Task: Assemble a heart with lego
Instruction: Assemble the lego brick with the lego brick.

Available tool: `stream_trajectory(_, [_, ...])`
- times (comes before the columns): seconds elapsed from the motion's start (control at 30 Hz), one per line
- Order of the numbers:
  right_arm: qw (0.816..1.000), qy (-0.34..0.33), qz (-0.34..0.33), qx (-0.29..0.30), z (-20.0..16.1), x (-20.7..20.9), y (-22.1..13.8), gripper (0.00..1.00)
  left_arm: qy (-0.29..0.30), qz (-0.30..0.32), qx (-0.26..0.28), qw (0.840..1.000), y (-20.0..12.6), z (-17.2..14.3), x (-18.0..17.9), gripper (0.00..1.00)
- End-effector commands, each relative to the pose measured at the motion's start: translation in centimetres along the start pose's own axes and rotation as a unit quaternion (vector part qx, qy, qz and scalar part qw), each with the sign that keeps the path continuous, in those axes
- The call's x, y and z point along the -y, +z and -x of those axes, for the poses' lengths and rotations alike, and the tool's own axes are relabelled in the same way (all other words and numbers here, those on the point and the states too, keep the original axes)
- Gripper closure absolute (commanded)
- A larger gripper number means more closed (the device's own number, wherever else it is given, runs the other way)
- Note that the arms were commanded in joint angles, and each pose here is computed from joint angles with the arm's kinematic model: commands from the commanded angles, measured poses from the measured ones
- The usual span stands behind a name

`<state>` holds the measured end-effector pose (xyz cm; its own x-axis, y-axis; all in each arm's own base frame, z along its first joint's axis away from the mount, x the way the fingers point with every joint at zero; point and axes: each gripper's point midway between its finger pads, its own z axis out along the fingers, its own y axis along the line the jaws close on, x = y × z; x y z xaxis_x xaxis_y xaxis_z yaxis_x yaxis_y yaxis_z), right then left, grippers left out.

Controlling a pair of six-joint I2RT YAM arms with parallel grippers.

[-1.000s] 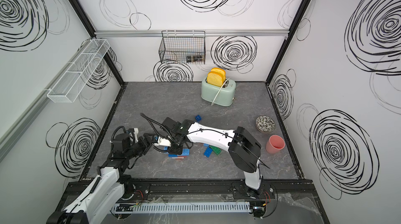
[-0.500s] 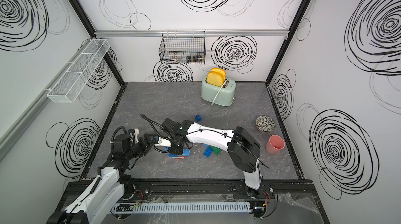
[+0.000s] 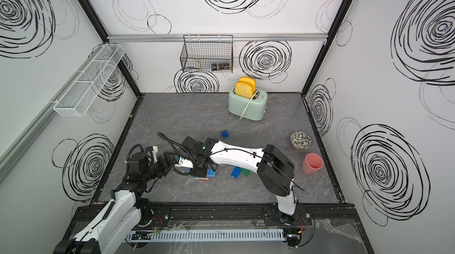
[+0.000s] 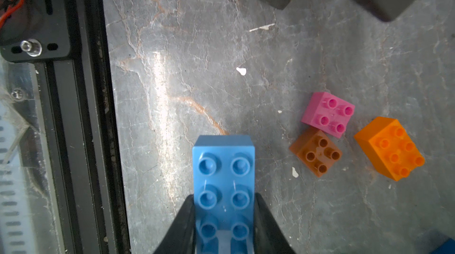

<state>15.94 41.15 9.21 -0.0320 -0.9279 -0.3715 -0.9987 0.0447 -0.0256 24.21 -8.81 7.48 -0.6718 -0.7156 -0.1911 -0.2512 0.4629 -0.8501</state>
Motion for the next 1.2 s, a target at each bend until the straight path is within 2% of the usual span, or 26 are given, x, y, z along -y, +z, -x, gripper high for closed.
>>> stream_trajectory(0.0, [1.000,0.002,-0.002,-0.031,-1.3,-0.5,1.0,0.73,0.002,-0.019,0.003,1.000,0.0,0.0,0.6,0.20])
stream_trajectory(0.33, [0.998,0.013,-0.019,-0.055,-2.1,-0.3,2.0,0.74,0.004,-0.022,0.002,1.000,0.1,-0.1,0.7,0.20])
stream_trajectory(0.67, [0.993,0.035,0.064,-0.094,-4.9,-2.1,2.9,0.75,0.004,-0.024,0.002,1.000,0.0,-0.1,0.8,0.20])
stream_trajectory(0.87, [0.994,0.044,0.047,-0.093,-5.8,-1.0,2.7,0.76,0.004,-0.025,0.002,1.000,0.0,-0.1,0.8,0.20])
stream_trajectory(1.0, [0.992,0.022,0.011,-0.122,-7.2,-0.7,3.6,0.76,0.004,-0.026,0.002,1.000,0.0,-0.1,0.9,0.20])
stream_trajectory(1.17, [0.991,0.015,-0.026,-0.127,-7.5,0.4,3.7,0.76,0.003,-0.025,0.004,1.000,0.0,-0.1,0.8,0.20])
